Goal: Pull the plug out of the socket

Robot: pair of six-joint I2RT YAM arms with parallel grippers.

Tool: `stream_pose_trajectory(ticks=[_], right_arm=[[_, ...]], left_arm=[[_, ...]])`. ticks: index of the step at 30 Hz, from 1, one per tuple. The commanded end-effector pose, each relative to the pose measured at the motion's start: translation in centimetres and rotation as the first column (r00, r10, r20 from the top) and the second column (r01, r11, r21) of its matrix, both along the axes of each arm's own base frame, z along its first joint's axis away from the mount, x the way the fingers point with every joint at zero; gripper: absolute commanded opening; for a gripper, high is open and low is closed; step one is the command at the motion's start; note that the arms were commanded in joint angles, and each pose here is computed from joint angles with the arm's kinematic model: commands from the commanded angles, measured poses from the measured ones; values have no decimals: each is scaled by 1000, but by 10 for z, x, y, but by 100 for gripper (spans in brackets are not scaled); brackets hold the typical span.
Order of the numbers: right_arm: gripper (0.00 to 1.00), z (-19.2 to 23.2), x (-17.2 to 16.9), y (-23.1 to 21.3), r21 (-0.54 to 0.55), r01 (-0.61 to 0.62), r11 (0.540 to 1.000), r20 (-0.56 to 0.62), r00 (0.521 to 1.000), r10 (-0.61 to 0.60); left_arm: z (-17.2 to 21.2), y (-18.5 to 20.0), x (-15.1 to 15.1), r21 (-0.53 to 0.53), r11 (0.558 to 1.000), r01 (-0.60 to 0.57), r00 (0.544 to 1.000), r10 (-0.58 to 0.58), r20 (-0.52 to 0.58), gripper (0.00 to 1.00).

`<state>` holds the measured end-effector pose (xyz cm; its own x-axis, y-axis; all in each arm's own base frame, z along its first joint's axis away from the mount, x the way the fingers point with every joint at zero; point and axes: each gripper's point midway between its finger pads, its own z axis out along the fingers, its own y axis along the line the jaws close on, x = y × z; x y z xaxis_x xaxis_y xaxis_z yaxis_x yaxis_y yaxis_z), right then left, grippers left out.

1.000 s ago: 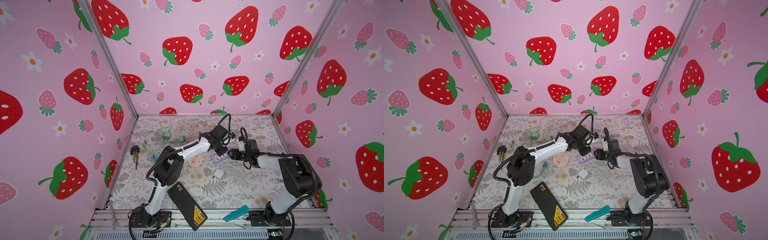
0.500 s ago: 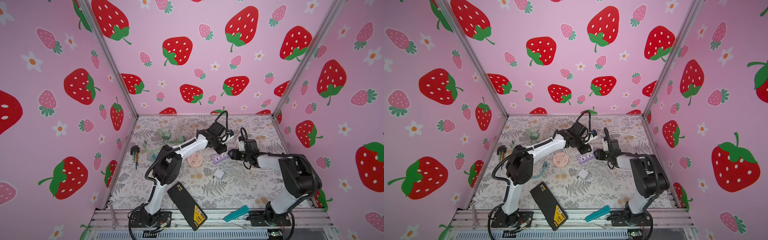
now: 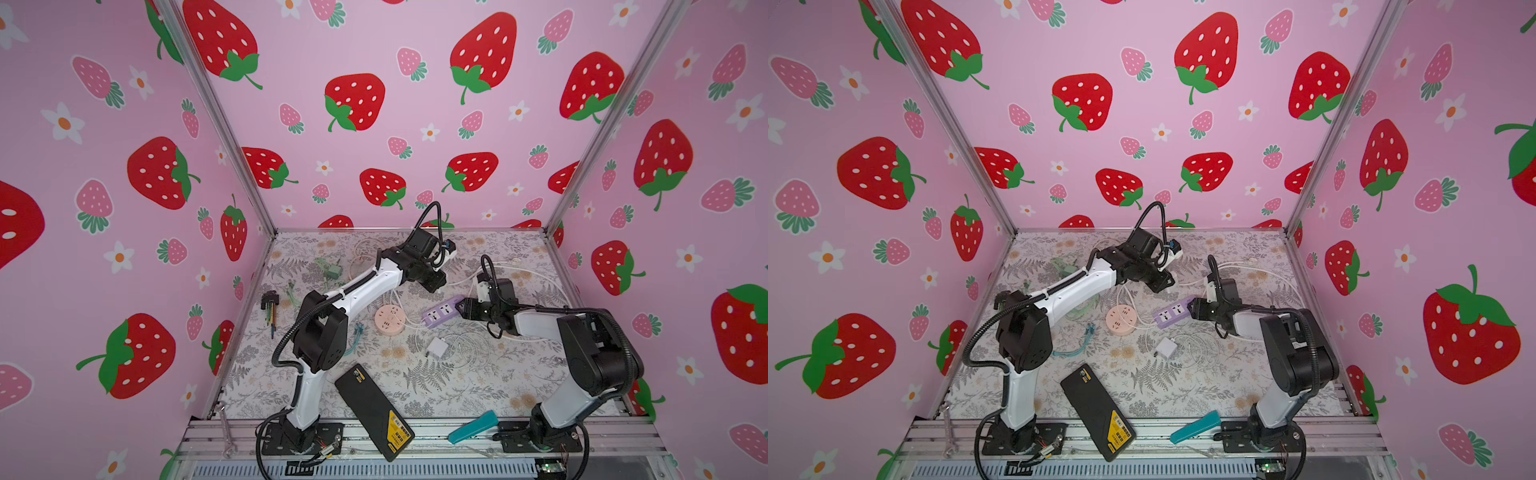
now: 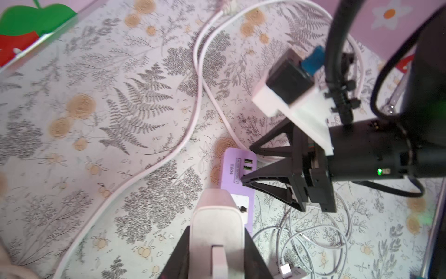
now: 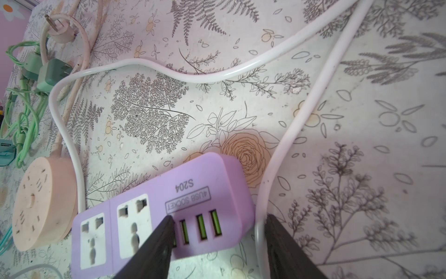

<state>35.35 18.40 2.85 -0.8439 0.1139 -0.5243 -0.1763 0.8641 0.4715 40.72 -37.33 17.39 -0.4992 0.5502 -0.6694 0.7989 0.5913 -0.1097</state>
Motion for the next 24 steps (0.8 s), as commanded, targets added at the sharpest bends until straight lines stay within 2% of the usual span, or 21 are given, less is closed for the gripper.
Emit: stream_pose_trajectory(ticks=[1, 8, 14, 24], right_arm=[[61, -68, -53, -37, -206, 19, 978, -246, 967, -71], [61, -69, -53, -38, -208, 20, 978, -246, 966, -72], [61, -70, -54, -37, -206, 15, 978, -249, 966, -68], [61, -70, -53, -37, -207, 12, 978, -249, 966, -65]], left_arm=[[26, 10, 21, -36, 997, -67, 998, 68, 16, 7], [21, 17, 57, -148, 980, -129, 990, 120, -69, 8], [4, 6, 76, -287, 948, -140, 970, 73, -233, 11], [-38, -13, 93, -404, 893, -200, 917, 25, -398, 12]])
